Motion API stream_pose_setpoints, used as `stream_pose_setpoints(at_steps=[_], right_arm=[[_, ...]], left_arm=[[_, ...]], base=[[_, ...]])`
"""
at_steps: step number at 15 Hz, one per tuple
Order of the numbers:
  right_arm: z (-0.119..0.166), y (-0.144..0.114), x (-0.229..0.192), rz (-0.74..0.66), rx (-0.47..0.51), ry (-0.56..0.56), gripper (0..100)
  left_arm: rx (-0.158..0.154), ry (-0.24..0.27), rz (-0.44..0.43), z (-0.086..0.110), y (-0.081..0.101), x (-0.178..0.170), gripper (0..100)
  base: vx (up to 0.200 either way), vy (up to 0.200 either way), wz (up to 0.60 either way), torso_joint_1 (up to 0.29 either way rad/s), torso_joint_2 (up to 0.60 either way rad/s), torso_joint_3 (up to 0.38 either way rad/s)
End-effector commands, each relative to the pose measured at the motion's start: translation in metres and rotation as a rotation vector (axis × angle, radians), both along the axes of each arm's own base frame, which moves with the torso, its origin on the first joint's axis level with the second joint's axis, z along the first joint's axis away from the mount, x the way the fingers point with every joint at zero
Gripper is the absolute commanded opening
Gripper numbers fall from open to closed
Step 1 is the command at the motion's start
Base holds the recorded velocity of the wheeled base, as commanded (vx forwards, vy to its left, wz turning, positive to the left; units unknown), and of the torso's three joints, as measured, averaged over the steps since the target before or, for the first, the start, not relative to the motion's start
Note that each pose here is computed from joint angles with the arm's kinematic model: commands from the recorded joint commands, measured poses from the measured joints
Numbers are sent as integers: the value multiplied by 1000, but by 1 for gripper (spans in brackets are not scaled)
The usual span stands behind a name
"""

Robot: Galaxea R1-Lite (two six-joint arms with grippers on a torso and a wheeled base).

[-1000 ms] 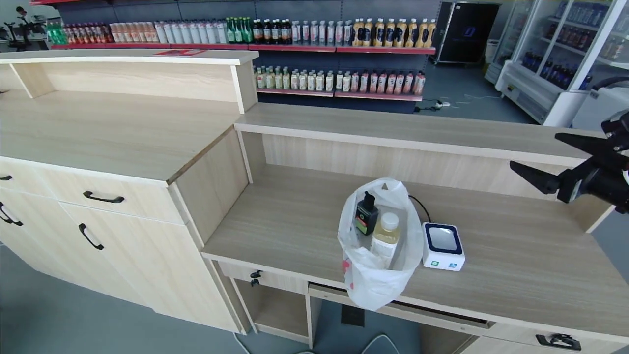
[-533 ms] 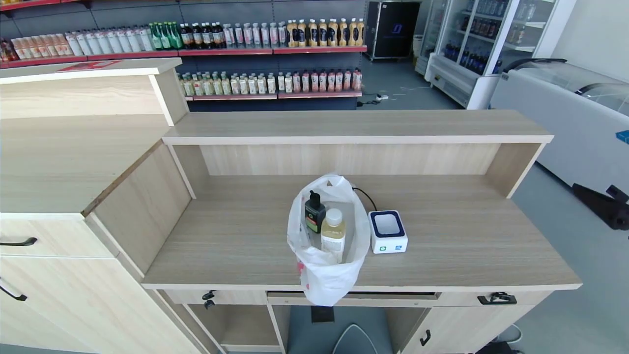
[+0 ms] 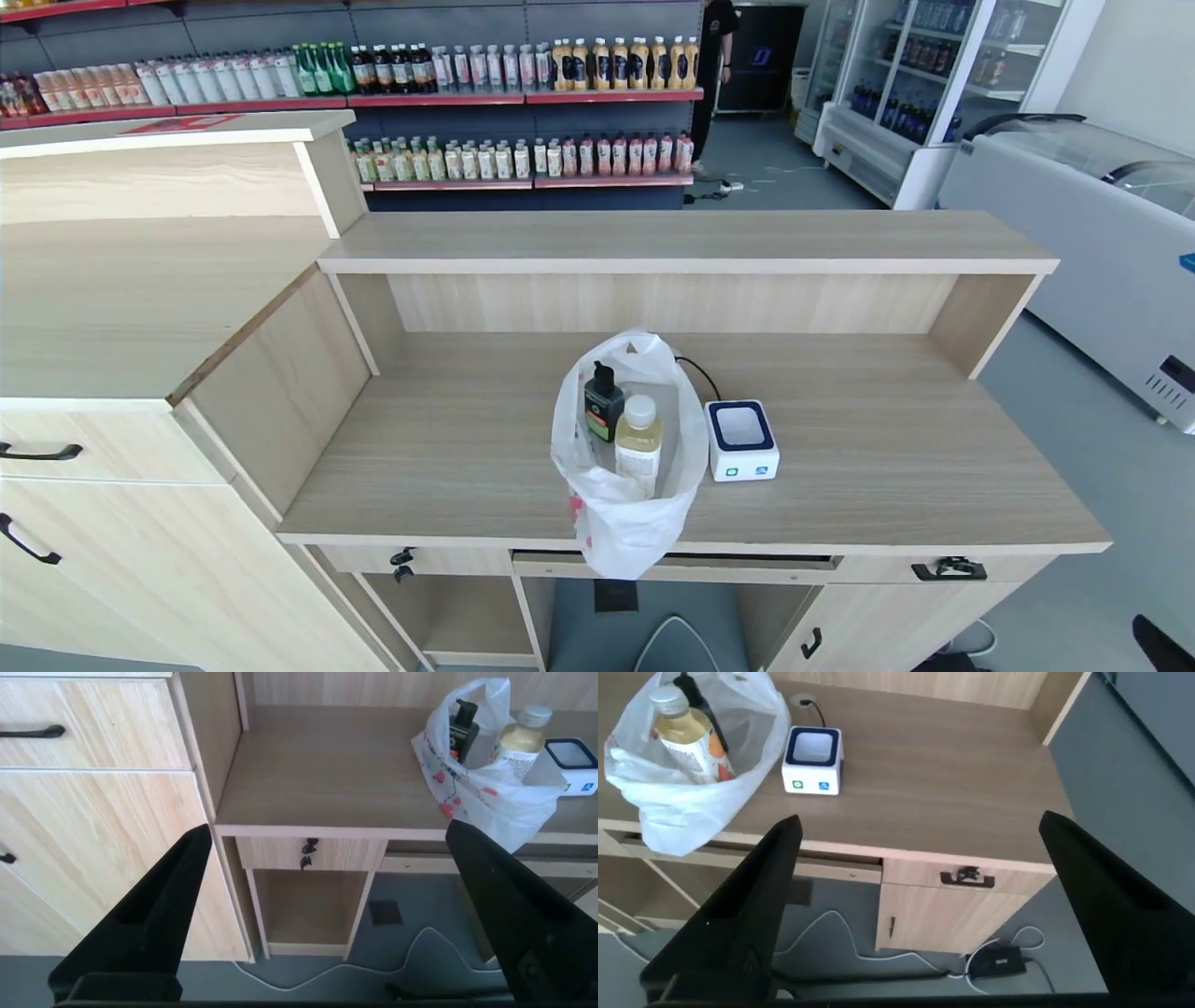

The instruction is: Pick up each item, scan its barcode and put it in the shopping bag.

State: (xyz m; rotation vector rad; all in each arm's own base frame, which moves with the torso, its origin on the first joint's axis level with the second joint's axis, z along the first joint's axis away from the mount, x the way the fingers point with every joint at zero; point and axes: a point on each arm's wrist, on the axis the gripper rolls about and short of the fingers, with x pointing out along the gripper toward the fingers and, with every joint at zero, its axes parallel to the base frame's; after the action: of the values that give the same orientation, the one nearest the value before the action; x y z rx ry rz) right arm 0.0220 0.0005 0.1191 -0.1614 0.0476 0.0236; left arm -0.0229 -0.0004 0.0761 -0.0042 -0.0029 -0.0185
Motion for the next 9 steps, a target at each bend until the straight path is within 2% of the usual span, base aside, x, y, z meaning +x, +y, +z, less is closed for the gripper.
stream_pose_setpoints(at_steps=[1,5,9], right_arm=[[-22,2,-36,33,14,-127,100],[-36,2,-44,57,21,-114,100],[-42,2,-45,63,86,-63,100]], left_arm=[[0,0,0,0,0,0,100],[0,0,0,0,0,0,100],[0,0,0,0,0,0,100]], base=[[0,0,0,0,0,0],[0,0,0,0,0,0],[0,0,0,0,0,0]])
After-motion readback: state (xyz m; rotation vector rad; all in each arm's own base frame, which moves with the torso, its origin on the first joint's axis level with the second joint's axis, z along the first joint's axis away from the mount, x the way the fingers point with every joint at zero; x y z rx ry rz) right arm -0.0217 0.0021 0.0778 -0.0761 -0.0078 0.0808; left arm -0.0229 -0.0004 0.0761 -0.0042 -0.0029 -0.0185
